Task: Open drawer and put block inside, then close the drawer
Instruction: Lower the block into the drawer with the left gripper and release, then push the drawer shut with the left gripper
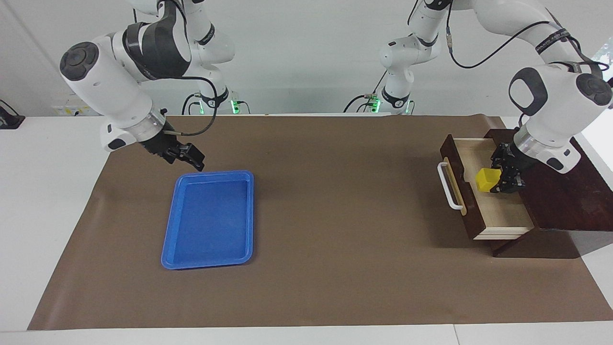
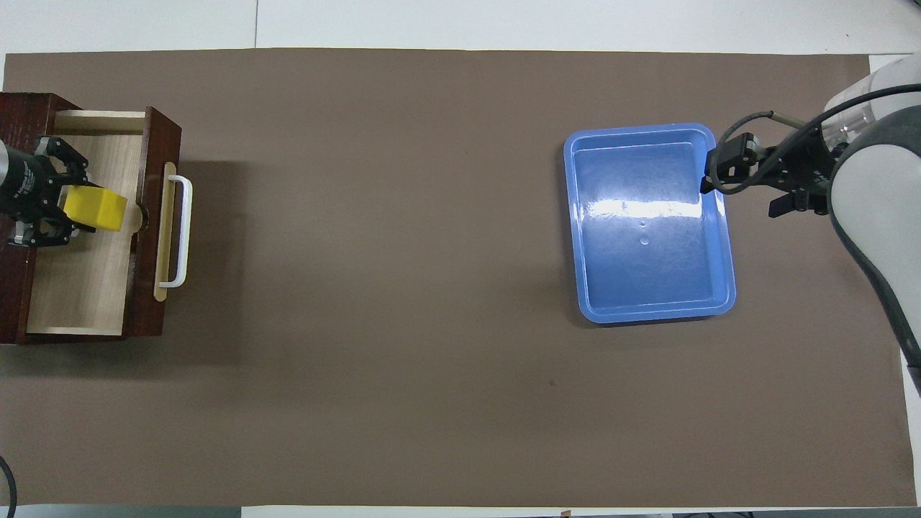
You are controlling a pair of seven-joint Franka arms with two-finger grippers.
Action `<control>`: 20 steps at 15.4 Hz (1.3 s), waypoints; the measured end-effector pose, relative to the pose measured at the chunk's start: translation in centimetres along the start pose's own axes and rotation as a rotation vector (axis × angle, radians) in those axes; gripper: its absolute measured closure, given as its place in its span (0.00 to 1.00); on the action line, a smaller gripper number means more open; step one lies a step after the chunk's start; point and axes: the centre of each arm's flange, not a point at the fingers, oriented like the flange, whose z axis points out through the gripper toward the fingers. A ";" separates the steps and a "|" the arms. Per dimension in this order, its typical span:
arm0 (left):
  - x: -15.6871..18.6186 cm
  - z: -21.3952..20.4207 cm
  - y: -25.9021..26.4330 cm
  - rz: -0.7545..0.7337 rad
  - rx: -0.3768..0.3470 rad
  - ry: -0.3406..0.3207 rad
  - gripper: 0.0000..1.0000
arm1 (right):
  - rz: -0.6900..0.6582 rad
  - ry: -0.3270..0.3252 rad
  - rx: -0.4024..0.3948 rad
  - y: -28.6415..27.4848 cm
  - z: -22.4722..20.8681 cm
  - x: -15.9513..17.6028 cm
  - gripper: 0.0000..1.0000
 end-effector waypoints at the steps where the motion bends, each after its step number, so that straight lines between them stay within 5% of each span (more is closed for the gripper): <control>1: 0.4 0.5 -0.8 -0.010 -0.001 0.003 0.45 | -0.066 0.020 -0.032 0.6 -0.8 -0.2 0.00; 5: 0.8 1.7 -2.5 -0.026 0.002 0.008 0.40 | -0.191 0.045 -0.106 2.0 -5.1 -3.3 0.00; 9: 0.2 0.1 -2.0 -0.034 -0.023 0.012 0.01 | -0.294 0.044 -0.111 2.8 -8.5 -6.4 0.00; 13: -5.6 -3.2 1.1 -0.032 -0.063 0.012 0.00 | -0.329 0.040 -0.112 3.6 -7.8 -5.9 0.00; 16: -10.3 -1.5 2.1 -0.007 -0.029 0.006 0.00 | -0.324 0.032 -0.113 3.9 -6.8 -5.5 0.00; 20: -10.3 2.4 1.5 0.008 0.034 0.039 0.00 | -0.322 0.020 -0.134 4.1 -6.3 -5.4 0.00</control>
